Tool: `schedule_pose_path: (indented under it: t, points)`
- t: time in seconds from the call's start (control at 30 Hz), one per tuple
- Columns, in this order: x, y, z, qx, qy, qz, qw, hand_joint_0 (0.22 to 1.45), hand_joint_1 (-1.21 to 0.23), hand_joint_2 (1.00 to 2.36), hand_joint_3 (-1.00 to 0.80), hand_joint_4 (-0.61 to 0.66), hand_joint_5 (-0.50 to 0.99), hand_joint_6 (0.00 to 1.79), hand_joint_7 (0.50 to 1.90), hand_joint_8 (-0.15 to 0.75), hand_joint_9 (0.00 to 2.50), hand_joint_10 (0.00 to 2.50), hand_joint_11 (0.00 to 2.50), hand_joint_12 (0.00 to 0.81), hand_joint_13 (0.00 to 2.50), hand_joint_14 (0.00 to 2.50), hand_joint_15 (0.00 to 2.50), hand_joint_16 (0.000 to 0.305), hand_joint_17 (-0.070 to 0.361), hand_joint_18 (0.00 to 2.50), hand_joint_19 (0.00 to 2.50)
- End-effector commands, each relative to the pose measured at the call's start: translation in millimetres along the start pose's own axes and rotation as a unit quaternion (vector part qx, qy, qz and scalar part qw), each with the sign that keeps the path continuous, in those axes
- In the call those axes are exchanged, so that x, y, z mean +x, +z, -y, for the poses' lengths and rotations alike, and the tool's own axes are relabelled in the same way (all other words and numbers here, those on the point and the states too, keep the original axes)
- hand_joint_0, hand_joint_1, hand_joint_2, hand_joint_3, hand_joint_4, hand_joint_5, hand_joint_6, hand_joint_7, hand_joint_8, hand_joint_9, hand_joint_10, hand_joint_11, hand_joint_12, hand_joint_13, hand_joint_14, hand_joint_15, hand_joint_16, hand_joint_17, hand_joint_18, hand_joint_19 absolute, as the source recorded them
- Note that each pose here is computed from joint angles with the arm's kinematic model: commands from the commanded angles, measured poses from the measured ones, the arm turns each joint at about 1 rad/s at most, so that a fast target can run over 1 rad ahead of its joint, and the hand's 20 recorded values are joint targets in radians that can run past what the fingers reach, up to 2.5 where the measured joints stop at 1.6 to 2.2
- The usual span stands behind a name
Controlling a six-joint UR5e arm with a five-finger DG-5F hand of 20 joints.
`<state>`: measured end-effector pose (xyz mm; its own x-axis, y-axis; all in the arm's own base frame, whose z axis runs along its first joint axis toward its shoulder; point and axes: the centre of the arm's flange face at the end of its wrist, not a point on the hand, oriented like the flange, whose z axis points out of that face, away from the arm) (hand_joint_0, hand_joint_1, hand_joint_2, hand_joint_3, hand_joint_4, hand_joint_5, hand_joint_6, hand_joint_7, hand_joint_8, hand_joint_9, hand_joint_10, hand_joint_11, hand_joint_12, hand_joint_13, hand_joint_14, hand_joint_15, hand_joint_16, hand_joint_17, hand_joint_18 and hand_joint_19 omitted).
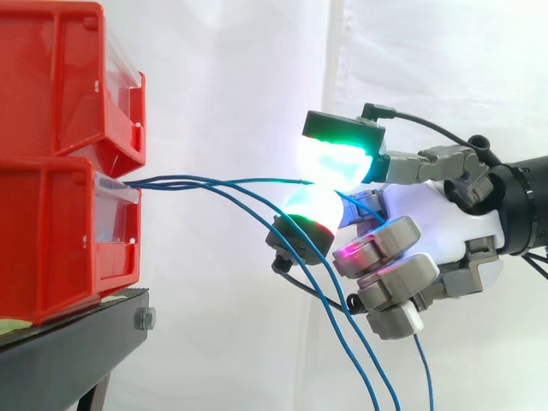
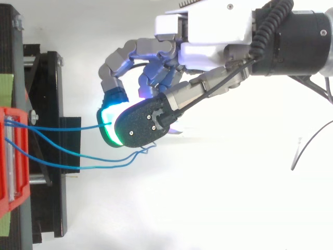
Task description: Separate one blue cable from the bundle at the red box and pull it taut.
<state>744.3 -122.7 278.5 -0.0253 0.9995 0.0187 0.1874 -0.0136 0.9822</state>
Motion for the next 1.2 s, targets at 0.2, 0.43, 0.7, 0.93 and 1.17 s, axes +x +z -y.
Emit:
schedule_pose_path:
  t: [0.2, 0.43, 0.7, 0.93, 1.17]
  points:
    - [-1.9, -11.3, -7.2, 0.005, -0.017, -0.008, 0.9998, 0.62, -0.67, 1.02, -0.21, -0.05, -0.11, 0.83, 1.2, 0.286, 0.73, 1.46, 1.41, 0.289, 1.08, 0.79, 1.59, 0.034, 0.077, 1.07, 1.01]
    - [3.3, -32.4, -9.3, 0.016, -0.021, -0.008, 0.9996, 0.62, -0.66, 1.02, -0.22, -0.04, -0.11, 0.83, 1.21, 0.284, 0.71, 1.64, 1.39, 0.289, 1.06, 0.86, 1.55, 0.034, 0.078, 1.06, 1.01]
    - [3.7, -56.0, 4.0, 0.012, 0.006, 0.014, 0.9998, 0.62, -0.66, 1.02, -0.21, -0.04, -0.11, 0.83, 1.21, 0.291, 0.7, 1.68, 1.38, 0.287, 1.05, 0.85, 1.55, 0.034, 0.076, 1.04, 1.01]
    - [5.4, -58.5, 16.2, 0.019, 0.02, 0.014, 0.9995, 0.62, -0.66, 1.02, -0.21, -0.04, -0.11, 0.83, 1.22, 0.28, 0.7, 1.69, 1.37, 0.295, 1.05, 0.84, 1.56, 0.034, 0.077, 1.03, 1.01]
    - [7.7, -57.7, 40.6, -0.009, 0.024, 0.026, 0.9993, 0.62, -0.66, 1.02, -0.21, -0.04, -0.11, 0.83, 1.21, 0.284, 0.7, 1.69, 1.37, 0.299, 1.04, 0.82, 1.58, 0.035, 0.078, 1.02, 1.0]
